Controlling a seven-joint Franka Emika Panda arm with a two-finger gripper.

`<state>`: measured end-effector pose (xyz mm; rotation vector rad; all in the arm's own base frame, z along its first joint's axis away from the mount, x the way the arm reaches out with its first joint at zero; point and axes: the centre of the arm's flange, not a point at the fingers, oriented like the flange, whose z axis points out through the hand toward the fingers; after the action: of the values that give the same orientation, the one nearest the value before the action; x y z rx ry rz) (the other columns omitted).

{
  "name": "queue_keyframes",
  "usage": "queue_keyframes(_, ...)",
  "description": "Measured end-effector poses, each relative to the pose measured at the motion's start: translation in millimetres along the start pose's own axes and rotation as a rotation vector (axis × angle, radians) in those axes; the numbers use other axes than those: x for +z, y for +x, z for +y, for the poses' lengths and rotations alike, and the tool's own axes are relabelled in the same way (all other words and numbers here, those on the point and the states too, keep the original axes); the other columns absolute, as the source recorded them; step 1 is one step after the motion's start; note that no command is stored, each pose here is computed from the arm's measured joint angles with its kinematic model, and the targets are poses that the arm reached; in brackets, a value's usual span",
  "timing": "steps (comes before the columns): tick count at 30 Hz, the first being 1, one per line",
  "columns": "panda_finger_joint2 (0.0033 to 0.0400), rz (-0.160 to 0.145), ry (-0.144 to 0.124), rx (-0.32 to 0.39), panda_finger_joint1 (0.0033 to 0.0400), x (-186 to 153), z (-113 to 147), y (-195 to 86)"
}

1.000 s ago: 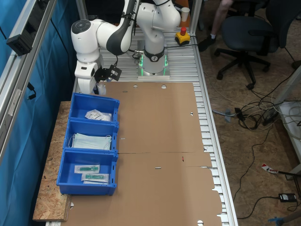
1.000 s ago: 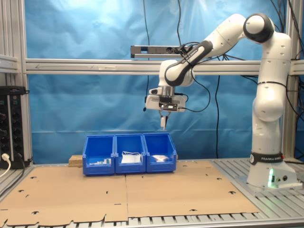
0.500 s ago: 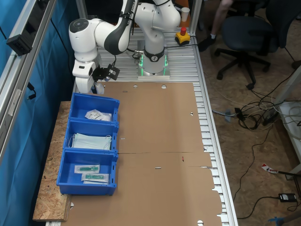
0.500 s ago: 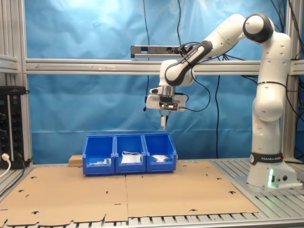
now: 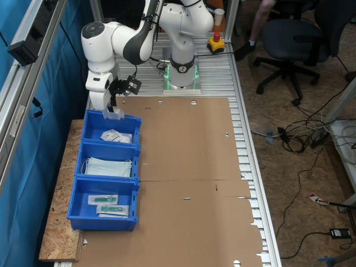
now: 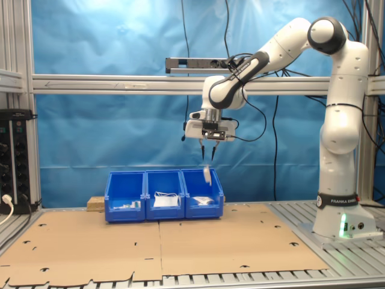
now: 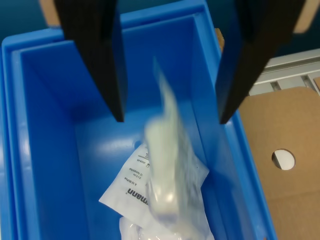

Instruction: Pick and place sorting task of medical equipment.

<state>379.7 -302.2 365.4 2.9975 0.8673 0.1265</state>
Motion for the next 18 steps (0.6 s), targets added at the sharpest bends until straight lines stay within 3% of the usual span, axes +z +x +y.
queue_keyframes(1,0.0184,0.0,0.0,0.0,0.0184,0.0,0.0,0.0)
queue_keyframes(5,0.0184,0.0,0.0,-0.001,0.0184,0.0,0.0,0.0)
queue_keyframes(6,0.0266,0.0,0.0,-0.001,0.0266,0.0,0.0,0.0)
queue_keyframes(11,0.0266,0.0,0.0,-0.004,0.0266,0.0,0.0,0.0)
queue_keyframes(12,0.0358,0.0,0.0,-0.005,0.0358,0.0,0.0,0.0)
queue_keyframes(17,0.0358,0.0,0.0,-0.01,0.0358,0.0,0.0,0.0)
queue_keyframes(18,0.0392,0.0,0.0,-0.011,0.0392,0.0,0.0,0.0)
